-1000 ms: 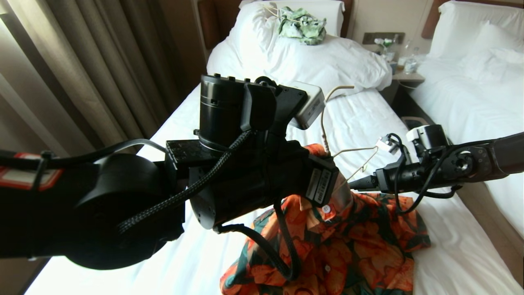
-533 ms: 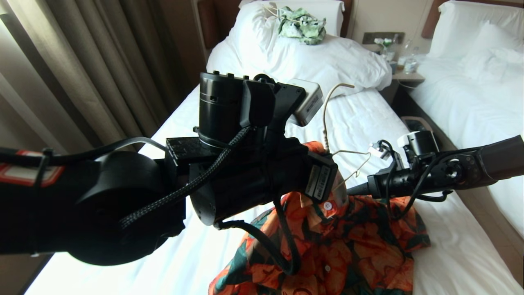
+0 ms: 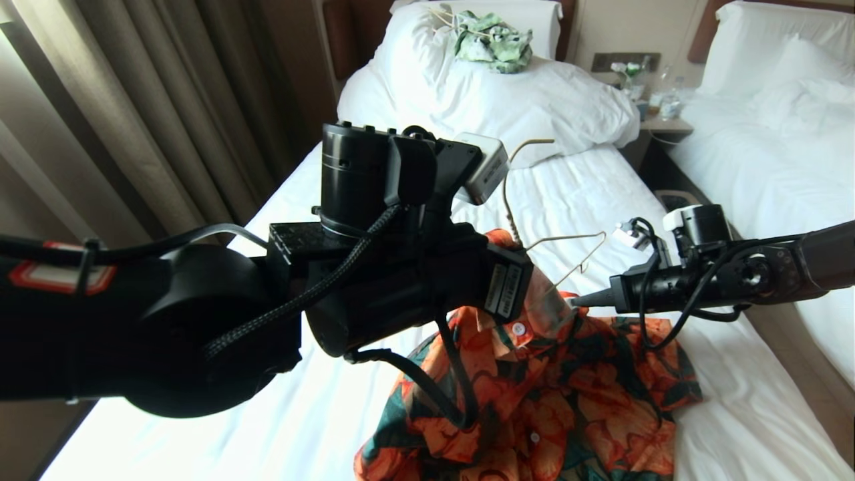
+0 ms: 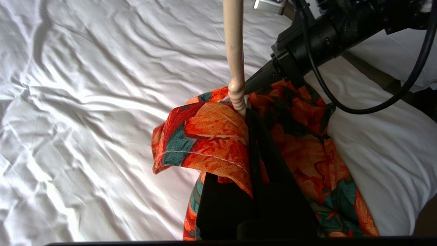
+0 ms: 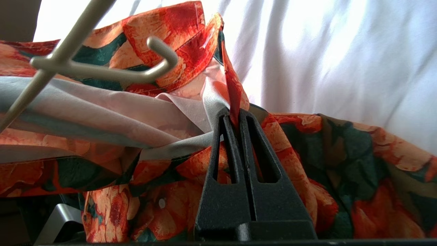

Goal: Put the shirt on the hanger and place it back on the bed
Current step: Hook the other side of the shirt onto the hanger

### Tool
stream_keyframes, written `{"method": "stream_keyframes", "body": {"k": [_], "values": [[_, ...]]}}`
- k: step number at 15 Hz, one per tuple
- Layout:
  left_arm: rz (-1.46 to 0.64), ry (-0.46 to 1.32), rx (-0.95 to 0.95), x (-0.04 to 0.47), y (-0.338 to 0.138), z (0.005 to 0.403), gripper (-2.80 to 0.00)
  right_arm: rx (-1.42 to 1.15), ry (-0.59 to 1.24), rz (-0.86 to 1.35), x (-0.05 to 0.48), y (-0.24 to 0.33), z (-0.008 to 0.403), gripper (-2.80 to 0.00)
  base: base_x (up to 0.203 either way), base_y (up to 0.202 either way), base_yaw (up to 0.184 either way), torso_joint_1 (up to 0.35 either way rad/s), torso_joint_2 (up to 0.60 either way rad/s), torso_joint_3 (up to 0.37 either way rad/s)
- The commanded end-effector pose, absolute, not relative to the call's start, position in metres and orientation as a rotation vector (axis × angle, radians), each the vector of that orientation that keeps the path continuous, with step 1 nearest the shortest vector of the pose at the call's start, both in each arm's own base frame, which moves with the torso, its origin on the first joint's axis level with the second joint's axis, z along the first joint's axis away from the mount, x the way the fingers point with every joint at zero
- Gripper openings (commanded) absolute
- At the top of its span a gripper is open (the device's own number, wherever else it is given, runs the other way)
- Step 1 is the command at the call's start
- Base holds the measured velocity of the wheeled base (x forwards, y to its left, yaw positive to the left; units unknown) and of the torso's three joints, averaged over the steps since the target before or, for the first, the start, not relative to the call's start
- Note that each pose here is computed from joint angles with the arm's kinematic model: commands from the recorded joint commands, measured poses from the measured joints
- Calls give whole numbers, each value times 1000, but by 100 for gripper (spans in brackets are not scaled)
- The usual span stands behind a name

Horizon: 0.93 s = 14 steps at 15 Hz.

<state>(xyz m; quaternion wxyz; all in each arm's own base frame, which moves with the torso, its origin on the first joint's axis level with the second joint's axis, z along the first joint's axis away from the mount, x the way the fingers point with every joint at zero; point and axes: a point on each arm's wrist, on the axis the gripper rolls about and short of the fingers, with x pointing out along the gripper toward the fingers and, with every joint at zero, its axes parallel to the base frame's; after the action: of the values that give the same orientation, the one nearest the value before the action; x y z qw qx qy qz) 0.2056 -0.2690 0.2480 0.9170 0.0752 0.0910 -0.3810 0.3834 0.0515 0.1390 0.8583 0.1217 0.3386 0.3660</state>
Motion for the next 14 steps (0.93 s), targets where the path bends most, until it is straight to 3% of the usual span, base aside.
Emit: {"method": "stream_keyframes", "body": {"k": [1,8,14], "values": [[-757,212,168,215,-268,239,-280,257,672,745,383,39,150,-280,0,0,0,0,0,0],[-714,320,167,218,-279,206,-280,265,678,631,392,14,163,-280,0,0,0,0,0,0],[-701,241,133,221,-279,225,-280,271,768,678,392,36,147,-280,0,0,0,0,0,0]]}}
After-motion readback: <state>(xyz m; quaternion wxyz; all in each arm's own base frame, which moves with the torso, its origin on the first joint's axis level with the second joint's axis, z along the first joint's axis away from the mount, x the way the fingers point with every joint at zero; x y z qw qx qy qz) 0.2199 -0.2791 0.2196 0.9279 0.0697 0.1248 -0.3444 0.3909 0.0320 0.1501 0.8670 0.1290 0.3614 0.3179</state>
